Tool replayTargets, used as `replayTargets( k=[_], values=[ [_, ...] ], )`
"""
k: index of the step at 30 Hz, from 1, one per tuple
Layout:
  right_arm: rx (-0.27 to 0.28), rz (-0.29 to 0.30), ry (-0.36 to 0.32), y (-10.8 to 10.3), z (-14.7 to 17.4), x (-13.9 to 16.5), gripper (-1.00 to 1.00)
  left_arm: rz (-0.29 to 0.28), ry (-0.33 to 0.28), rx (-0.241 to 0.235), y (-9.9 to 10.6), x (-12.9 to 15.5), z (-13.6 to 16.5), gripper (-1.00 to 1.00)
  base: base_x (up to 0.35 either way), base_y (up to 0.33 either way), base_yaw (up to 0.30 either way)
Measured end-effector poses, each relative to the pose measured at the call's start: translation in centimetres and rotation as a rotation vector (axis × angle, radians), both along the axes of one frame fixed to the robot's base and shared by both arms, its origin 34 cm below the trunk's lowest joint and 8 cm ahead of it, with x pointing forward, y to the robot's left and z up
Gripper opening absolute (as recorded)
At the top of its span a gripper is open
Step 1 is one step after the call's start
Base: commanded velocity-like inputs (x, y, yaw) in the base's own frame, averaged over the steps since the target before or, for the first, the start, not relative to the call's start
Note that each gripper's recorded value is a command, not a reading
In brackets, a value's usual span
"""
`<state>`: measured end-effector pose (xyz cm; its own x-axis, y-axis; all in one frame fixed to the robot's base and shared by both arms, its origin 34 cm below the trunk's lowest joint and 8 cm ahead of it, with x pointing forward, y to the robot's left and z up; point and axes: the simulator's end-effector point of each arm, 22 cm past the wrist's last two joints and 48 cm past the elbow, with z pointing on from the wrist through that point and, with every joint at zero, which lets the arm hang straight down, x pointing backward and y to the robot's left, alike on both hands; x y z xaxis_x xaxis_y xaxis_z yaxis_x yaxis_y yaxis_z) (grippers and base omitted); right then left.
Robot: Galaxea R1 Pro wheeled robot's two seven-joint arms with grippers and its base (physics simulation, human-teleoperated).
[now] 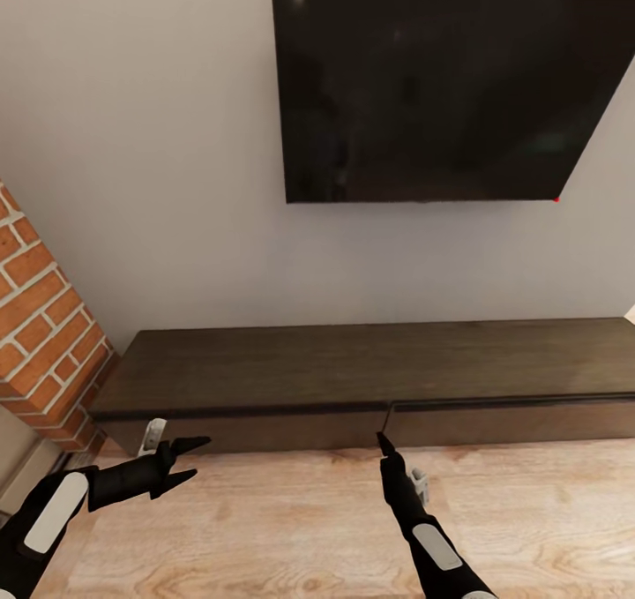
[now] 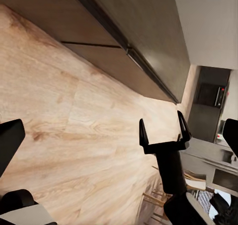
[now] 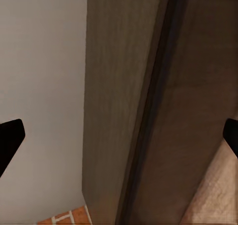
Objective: Place each of the two pumpkins and all three candles from the living room inside a cabinet in the living room (use any cabinet), then make sure every cabinet is closed, and position the cauldron so it is next to a table in the living room.
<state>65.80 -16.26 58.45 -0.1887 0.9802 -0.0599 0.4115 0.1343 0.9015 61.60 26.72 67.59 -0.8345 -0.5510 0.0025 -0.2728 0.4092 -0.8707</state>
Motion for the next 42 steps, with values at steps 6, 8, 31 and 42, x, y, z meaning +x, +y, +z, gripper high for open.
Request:
replayTargets(
  k=[6,8,31,42],
  values=[
    [-0.008,0.019,0.002,0.7,-1.0,0.0,1.0,0.001,-0.006,-0.012,0.0,-0.1,-0.8,1.0,0.0,0.0,0.0],
    [-0.006,0.018,-0.001,0.7,-1.3,0.0,1.0,0.002,-0.016,-0.027,-0.1,-0.1,-0.9,1.0,0.0,0.0,0.0],
    [0.038,0.024,-0.166,1.1,-2.1,0.8,1.0,-0.013,-0.041,-0.079,-0.7,-0.9,-4.2,1.0,0.0,0.0,0.0],
    [0.041,0.025,-0.192,1.1,-3.7,0.6,1.0,-0.014,-0.041,-0.078,-0.7,-1.2,-6.3,1.0,0.0,0.0,0.0]
  ],
)
